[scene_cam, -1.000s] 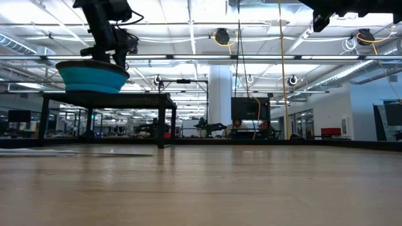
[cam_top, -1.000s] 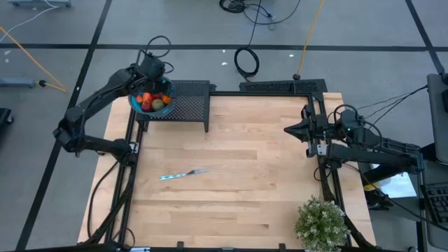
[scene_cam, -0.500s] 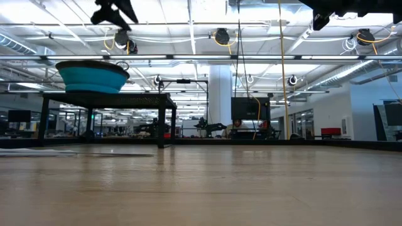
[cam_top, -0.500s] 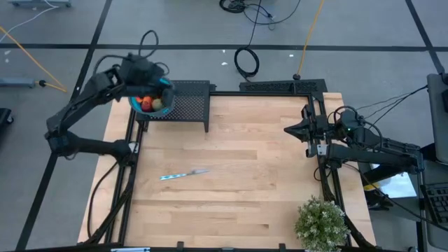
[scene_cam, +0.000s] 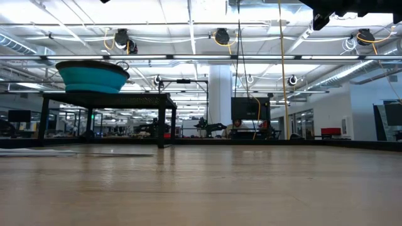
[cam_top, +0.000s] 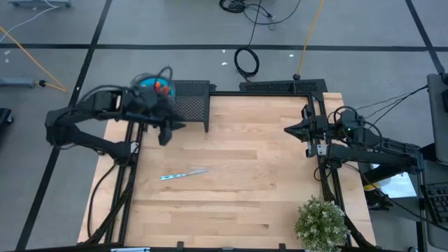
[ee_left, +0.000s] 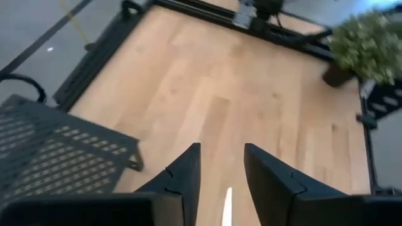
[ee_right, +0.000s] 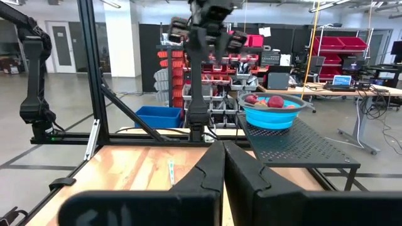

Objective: Pick & Place Fruit
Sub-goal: Put the blue knife on the shelf

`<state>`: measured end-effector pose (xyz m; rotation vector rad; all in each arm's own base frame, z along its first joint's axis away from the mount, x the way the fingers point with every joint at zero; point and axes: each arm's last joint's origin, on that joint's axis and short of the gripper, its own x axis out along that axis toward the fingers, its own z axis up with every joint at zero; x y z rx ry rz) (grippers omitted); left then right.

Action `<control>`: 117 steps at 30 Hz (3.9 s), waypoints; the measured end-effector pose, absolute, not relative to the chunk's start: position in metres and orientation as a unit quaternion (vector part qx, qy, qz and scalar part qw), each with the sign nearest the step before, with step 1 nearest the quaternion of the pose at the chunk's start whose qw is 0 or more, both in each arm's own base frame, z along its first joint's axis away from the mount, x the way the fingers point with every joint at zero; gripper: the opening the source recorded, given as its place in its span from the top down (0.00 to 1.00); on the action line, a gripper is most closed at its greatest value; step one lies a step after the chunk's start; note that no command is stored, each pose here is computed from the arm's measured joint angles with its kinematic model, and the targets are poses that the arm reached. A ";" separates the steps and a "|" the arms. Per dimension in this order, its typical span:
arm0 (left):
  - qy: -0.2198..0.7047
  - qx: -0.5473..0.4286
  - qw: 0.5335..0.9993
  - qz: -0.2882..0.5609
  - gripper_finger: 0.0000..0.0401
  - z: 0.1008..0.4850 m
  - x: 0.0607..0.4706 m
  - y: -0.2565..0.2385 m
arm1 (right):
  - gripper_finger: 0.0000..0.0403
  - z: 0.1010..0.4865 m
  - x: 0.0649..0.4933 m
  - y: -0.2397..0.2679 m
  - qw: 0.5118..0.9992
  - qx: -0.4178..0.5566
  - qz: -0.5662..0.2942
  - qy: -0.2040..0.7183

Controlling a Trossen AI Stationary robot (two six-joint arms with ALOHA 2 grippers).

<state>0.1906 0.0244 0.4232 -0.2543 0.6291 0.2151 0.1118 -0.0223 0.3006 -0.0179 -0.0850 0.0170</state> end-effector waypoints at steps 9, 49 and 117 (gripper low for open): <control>0.347 -0.106 0.931 0.032 0.74 0.411 0.212 -0.015 | 1.00 0.301 0.112 -0.022 0.999 -0.009 0.009 -0.042; 0.664 -0.116 0.735 0.078 0.46 0.229 0.243 -0.098 | 1.00 0.301 0.112 -0.022 0.999 -0.009 0.011 -0.042; 0.660 -0.149 0.734 0.054 0.94 0.137 0.222 -0.064 | 1.00 0.301 0.112 -0.022 0.999 -0.005 0.011 -0.042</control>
